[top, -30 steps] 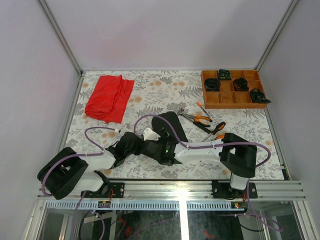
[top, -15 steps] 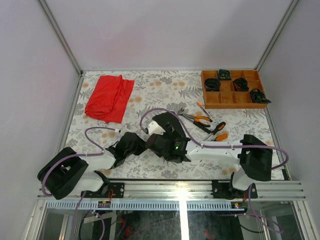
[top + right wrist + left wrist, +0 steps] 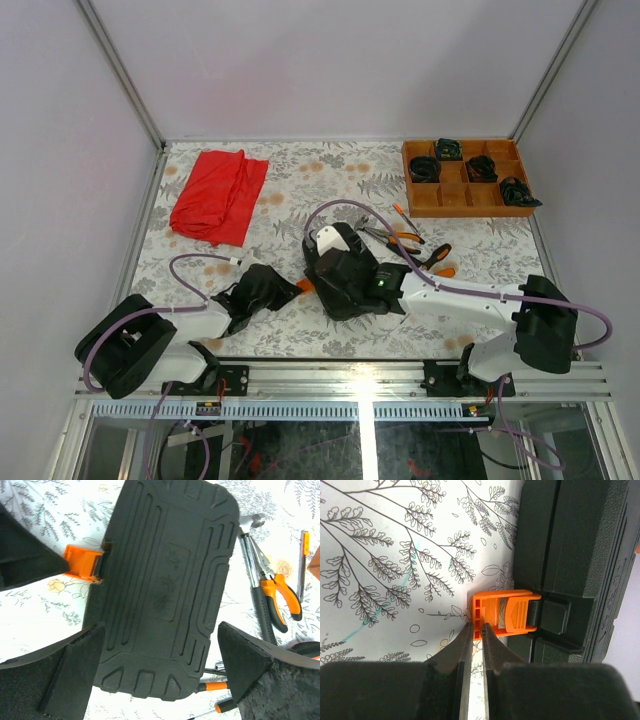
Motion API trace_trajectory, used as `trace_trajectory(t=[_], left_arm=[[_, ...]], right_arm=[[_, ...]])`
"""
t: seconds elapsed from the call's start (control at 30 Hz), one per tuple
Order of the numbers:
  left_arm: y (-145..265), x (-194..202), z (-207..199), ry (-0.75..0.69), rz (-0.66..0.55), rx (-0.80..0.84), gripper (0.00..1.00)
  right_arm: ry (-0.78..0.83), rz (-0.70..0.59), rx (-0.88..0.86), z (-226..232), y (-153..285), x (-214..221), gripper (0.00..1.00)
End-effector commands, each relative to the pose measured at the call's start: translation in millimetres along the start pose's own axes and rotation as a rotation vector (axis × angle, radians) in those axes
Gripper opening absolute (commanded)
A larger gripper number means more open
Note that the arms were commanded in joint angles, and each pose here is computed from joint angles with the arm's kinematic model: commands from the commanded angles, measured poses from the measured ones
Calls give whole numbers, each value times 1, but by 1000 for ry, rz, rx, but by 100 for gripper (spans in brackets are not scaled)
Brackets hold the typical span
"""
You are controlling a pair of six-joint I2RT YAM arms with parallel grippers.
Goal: Sort the tools into containers
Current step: Open the storage box at the center of the board.
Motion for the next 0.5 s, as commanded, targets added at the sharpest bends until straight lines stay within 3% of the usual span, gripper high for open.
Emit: trace_trajectory(t=[0.0,0.2,0.47], left_arm=[[8,25,60,-74,92,-255,3],[9,23,59,-74,85,-252,2],[9,23,59,-74,82,-256,1]], right_arm=[[39,-37,-59,23,3,-6,99],[172,-24,-8,45,-5,8,99],[290,28,174,34,-27,36,99]])
Point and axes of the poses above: each gripper's point midway between its finger pads, its own y axis back along the fingers, its own z axis along the line the jaws close on, x = y × z, the point moved 5 cm from there along y, back along the fingers, and after that the axes turned 8 degrees about -y, right-handed, at the moved point
